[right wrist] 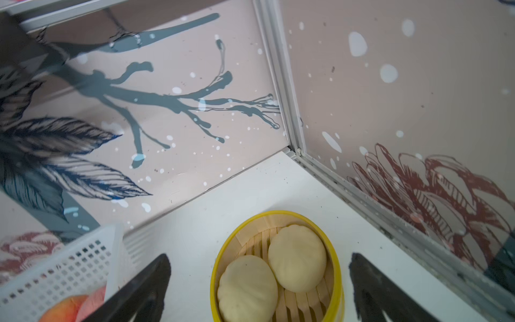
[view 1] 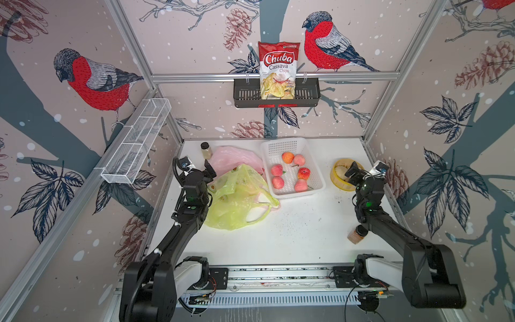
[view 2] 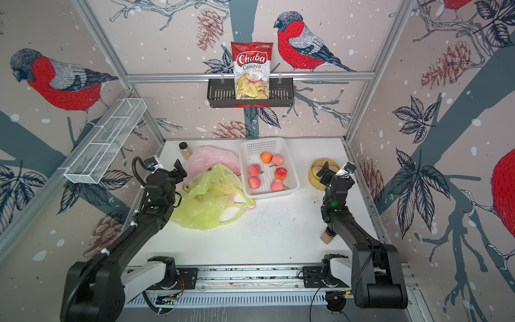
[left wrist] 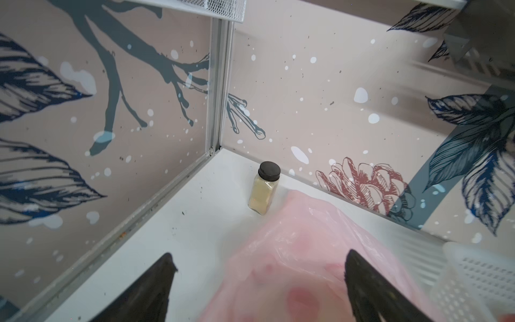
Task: Place the peach into a plastic bag & tie a knot
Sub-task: Pick up the plastic bag.
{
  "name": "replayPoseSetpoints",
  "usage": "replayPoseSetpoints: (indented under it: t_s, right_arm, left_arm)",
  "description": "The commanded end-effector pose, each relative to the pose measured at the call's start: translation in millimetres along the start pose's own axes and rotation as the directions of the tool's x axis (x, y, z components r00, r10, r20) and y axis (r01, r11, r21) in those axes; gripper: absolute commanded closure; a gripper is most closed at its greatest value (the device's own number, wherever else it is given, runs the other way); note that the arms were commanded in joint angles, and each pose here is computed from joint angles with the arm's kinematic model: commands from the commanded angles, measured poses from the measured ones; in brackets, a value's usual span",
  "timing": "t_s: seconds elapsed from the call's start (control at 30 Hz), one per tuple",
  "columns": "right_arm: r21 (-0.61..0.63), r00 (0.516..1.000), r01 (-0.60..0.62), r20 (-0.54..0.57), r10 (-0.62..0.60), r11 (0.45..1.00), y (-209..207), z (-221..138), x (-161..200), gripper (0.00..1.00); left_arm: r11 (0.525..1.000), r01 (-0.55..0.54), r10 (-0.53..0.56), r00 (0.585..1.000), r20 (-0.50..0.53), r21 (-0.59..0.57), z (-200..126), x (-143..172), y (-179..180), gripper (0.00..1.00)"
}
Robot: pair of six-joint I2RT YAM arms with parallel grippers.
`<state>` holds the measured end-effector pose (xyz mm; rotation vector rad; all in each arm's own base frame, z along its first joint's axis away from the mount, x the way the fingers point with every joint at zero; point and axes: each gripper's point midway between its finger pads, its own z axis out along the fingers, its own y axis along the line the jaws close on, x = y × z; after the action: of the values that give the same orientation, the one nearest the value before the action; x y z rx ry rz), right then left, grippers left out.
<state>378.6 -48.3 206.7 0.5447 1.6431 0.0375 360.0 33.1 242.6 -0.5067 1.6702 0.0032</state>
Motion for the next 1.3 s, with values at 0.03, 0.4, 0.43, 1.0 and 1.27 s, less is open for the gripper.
replayPoseSetpoints:
  t_s: [0.03, 0.4, 0.43, 1.0, 1.27]
  right_arm:
    - [-0.035, 0.923, -0.142, -0.366, 0.119, 0.989, 13.5, -11.2, 55.9, 0.20]
    - [-0.432, 0.911, -0.051, -0.389, -0.136, 0.900, 135.3, -97.0, 51.9, 0.08]
    - [-0.446, 0.909, -0.036, -0.386, -0.156, 0.894, 141.4, -102.0, 52.7, 0.07]
    - [-0.516, 0.839, 0.028, -0.453, -0.301, 0.856, 160.5, -132.0, 94.1, 0.00]
    - [-0.513, 0.834, 0.026, -0.462, -0.301, 0.858, 160.3, -130.3, 100.8, 0.00]
  left_arm:
    - [0.984, 0.145, -0.112, 0.956, -0.271, 0.104, -38.1, 34.0, -17.0, 0.35]
    - [0.928, -0.103, 0.305, 0.761, -0.572, 0.358, -96.8, 133.2, -123.2, 0.43]
    - [0.924, -0.128, 0.333, 0.733, -0.594, 0.360, -93.5, 146.0, -126.6, 0.43]
    - [0.847, -0.346, 0.531, 0.519, -0.670, 0.403, -44.4, 242.0, -146.3, 0.34]
    - [0.827, -0.426, 0.547, 0.460, -0.699, 0.367, -55.3, 253.3, -111.9, 0.35]
